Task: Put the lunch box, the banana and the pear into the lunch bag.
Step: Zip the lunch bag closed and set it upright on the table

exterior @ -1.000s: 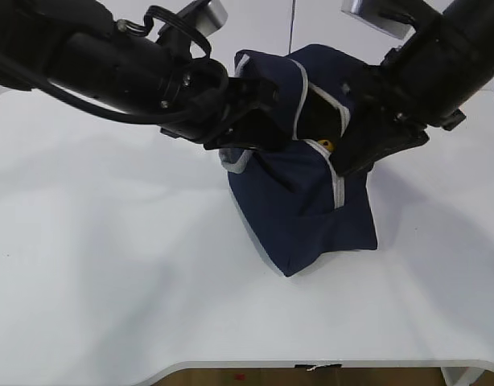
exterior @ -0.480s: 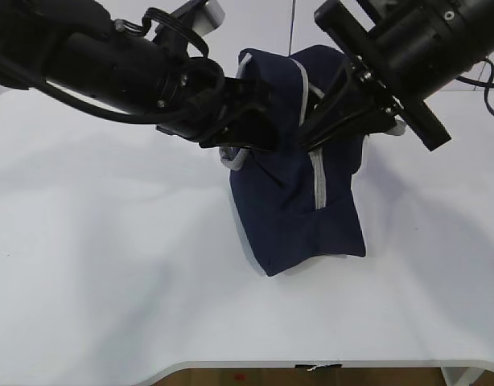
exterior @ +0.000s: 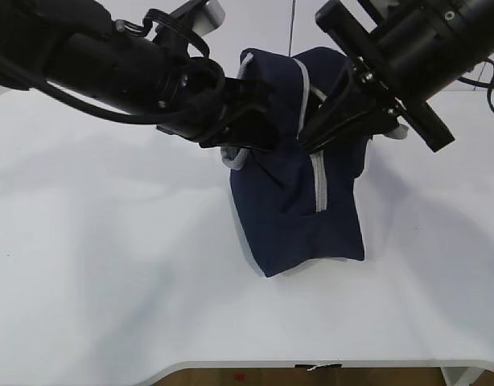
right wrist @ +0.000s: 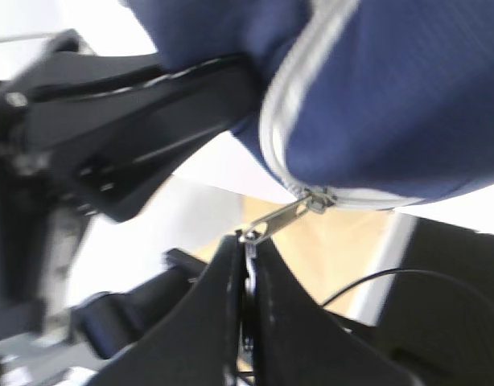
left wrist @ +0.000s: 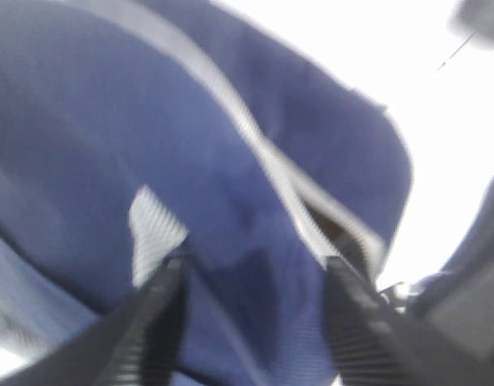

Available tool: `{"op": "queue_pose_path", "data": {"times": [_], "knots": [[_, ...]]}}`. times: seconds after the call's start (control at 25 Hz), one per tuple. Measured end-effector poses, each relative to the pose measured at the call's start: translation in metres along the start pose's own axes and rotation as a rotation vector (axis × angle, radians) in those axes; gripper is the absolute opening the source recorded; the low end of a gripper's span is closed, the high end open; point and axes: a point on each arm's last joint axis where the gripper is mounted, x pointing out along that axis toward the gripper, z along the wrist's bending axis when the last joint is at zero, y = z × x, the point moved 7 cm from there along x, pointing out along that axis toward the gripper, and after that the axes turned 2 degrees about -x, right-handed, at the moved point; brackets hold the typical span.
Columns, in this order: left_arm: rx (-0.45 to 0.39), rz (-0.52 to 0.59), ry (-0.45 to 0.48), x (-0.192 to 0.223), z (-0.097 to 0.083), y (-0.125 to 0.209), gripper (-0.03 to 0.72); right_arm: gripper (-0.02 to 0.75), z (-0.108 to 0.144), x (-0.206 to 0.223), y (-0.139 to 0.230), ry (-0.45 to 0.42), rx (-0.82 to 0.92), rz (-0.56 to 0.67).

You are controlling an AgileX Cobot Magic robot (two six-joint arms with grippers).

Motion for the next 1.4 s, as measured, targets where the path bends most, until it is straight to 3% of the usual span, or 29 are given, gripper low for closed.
{"op": "queue_pose_path", "data": {"times": [0.12,0.32,0.44,0.68,0.88,1.08,1.4], "knots": [[0.057,-0.018,0.002,-0.005,-0.003,-0.004,0.083,0.006,-0.003,0.000,0.000,0.021,-0.018,-0.002],[0.221,-0.106,0.003,-0.030,-0.018,-0.020,0.397,0.006,0.000,0.000,0.000,0.003,-0.023,-0.001],[0.303,-0.128,-0.003,-0.043,-0.025,-0.024,0.491,0.006,0.001,0.000,0.000,-0.003,-0.021,0.000],[0.409,-0.116,-0.038,-0.057,-0.019,-0.004,0.520,0.006,0.009,0.002,0.000,-0.065,-0.007,0.013],[0.411,-0.184,-0.051,-0.066,-0.010,0.015,0.520,0.006,0.013,0.003,0.000,-0.092,-0.015,0.016],[0.467,-0.190,-0.022,-0.058,-0.002,0.038,0.520,0.006,0.014,0.003,-0.001,-0.102,-0.020,0.018],[0.560,-0.187,-0.016,-0.040,0.006,0.042,0.521,0.006,0.018,0.002,-0.001,-0.124,-0.015,0.017]]}}
